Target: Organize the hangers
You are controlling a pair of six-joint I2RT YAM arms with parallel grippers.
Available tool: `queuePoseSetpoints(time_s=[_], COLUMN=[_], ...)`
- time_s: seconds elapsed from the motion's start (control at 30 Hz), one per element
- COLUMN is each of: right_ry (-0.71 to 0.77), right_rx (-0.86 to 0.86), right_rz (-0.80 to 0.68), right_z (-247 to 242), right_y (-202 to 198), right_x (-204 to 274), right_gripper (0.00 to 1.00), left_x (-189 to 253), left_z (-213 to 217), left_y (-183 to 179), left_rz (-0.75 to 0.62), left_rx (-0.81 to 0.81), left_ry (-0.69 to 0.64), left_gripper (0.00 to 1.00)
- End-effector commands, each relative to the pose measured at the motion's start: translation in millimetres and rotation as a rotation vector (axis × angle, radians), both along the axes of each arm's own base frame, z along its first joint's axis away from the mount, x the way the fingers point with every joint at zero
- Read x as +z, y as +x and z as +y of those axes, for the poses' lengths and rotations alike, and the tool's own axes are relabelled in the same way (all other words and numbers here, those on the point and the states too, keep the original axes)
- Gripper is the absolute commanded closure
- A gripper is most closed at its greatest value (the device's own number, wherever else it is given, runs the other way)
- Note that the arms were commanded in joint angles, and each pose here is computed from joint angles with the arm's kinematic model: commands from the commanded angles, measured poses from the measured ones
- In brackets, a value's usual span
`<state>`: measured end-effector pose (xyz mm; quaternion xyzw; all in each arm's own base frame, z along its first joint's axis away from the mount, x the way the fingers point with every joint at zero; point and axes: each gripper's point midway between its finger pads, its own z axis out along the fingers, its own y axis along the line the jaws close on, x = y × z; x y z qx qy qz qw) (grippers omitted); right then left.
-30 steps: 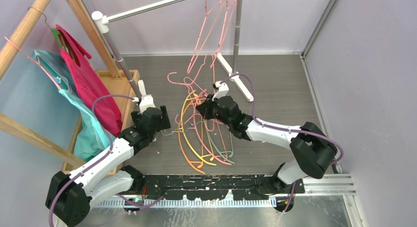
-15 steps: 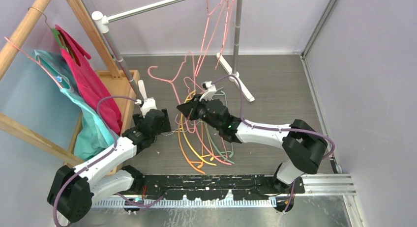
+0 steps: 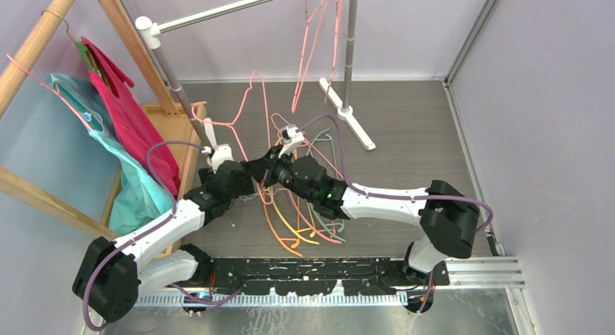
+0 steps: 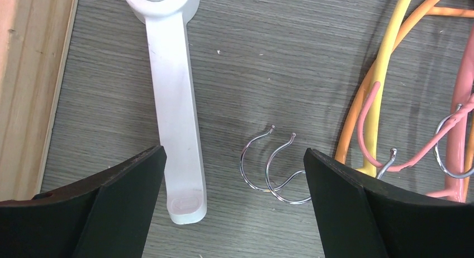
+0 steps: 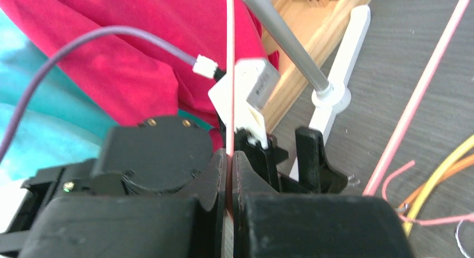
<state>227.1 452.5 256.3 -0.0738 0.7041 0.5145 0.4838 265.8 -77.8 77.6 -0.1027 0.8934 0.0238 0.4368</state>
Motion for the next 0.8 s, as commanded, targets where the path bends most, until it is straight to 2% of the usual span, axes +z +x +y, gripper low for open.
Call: queuePoseSetpoints(time_s=[0.0, 0.17, 0.37, 0.77], right_ry=[0.131, 0.141, 0.225, 0.410], right_rx=[-0.040, -0.051, 0.026, 0.133], right_rz=[-0.159, -0.218, -0.233, -0.251], right_z=[-5.4, -0.1, 6.2, -11.4], right_y=[6.6, 14.4, 16.1, 33.4], right_x=[95.3, 131.6, 164.6, 202.0], right_gripper=[0.99, 0.99, 0.99, 0.99], left_x=[9.2, 9.1, 8.0, 1.4], left_z=[-1.9, -2.7, -3.4, -2.6], left_y=[9.9, 11.2, 12.0, 10.2], left_rz=[-0.052, -0.052, -0.048, -0.040], left_rx=[0.023, 0.023, 0.019, 0.020], left_ry=[-0.028, -0.028, -0.024, -0.022], left_gripper=[0.02, 0.02, 0.02, 0.02])
